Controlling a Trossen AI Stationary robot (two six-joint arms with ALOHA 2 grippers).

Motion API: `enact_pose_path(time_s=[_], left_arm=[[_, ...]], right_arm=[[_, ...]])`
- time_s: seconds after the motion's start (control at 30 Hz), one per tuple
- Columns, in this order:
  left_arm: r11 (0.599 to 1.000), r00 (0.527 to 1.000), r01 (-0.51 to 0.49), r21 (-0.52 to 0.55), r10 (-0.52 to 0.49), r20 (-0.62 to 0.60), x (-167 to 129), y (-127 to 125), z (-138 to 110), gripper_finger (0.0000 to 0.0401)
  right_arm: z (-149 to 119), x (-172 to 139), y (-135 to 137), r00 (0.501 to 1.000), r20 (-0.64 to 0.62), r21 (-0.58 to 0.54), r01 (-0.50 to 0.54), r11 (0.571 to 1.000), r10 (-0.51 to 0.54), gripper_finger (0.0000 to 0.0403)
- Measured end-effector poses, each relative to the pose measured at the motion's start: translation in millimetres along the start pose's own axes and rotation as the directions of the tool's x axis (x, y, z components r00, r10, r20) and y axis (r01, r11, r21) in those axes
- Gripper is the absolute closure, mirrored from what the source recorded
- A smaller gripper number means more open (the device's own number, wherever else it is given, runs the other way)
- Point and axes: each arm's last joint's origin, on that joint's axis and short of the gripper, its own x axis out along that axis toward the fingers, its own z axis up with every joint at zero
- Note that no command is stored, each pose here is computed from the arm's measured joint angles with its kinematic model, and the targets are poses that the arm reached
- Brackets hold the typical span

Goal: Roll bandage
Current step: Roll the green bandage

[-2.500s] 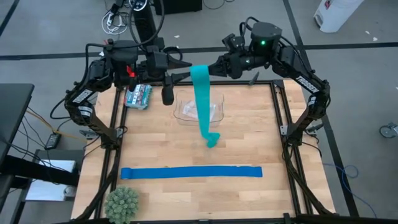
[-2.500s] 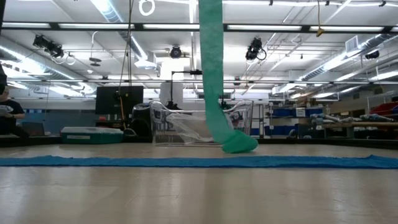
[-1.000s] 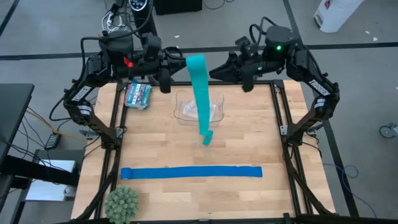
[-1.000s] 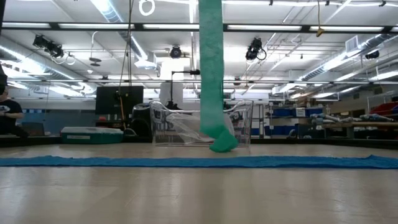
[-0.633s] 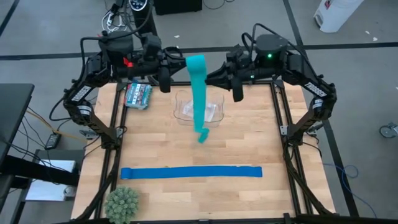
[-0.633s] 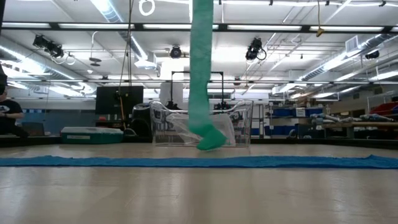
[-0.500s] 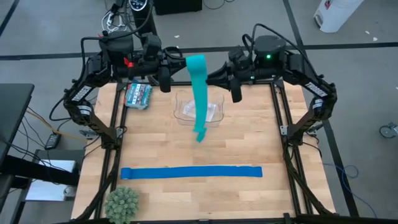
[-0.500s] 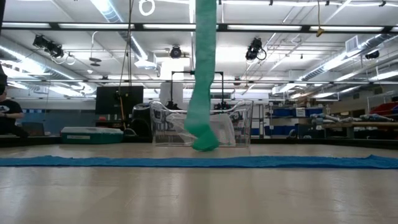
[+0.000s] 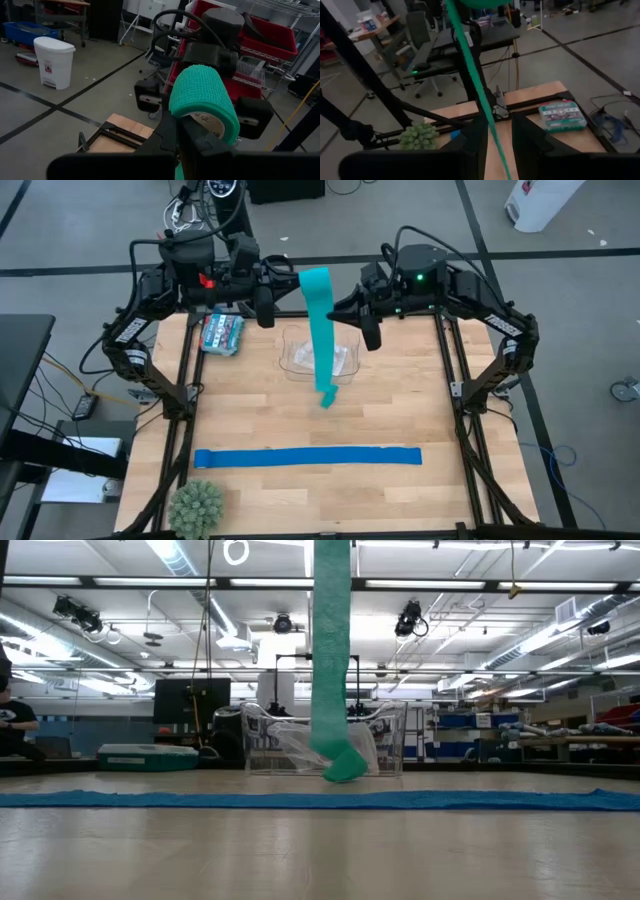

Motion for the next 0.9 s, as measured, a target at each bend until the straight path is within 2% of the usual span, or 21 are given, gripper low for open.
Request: enact_pose_path(time_s=[0.1, 0.23, 0.3, 0.5, 0.67, 0.73, 0.83, 0.9], left_arm=[[1.0, 1.0, 0.0, -0.003, 0.0, 0.001, 0, 0, 0, 0.0395], [1.0, 1.0, -0.005, -0.022, 0.006, 0.003, 0, 0, 0, 0.0395], [1.0, 1.0, -0.01, -0.022, 0.01, 0.004, 0, 0, 0, 0.0395], [0.999, 1.0, -0.026, -0.022, 0.026, 0.008, 0, 2, 1, 0.0395], [0.999, 0.999, -0.045, -0.025, 0.046, 0.013, 0, 7, 2, 0.0395], [0.998, 0.999, -0.049, -0.025, 0.049, 0.014, 0, 8, 2, 0.0395], [0.998, 0.998, -0.053, -0.025, 0.053, 0.014, 1, 9, 2, 0.0395], [0.998, 0.998, -0.052, -0.026, 0.053, 0.019, 1, 8, 3, 0.0395]], right_arm=[[-4, 8, -1, 1.0, -0.005, 0.008, -0.006, 1.0, 0.006, 0.0331], [-4, 10, 0, 1.0, 0.015, 0.01, -0.022, 1.0, 0.022, 0.0389], [-4, 10, 0, 0.999, 0.02, 0.009, -0.039, 0.999, 0.039, 0.0395], [-5, 11, 15, 0.982, 0.008, 0.015, -0.191, 0.981, 0.191, 0.0402], [-7, 12, 40, 0.933, -0.005, -0.019, -0.36, 0.933, 0.359, 0.0403], [-8, 12, 48, 0.923, -0.006, -0.047, -0.386, 0.921, 0.386, 0.0403], [-10, 12, 52, 0.935, -0.005, -0.08, -0.354, 0.932, 0.355, 0.0403], [-11, 15, 47, 0.959, -0.01, -0.08, -0.281, 0.956, 0.282, 0.0403]])
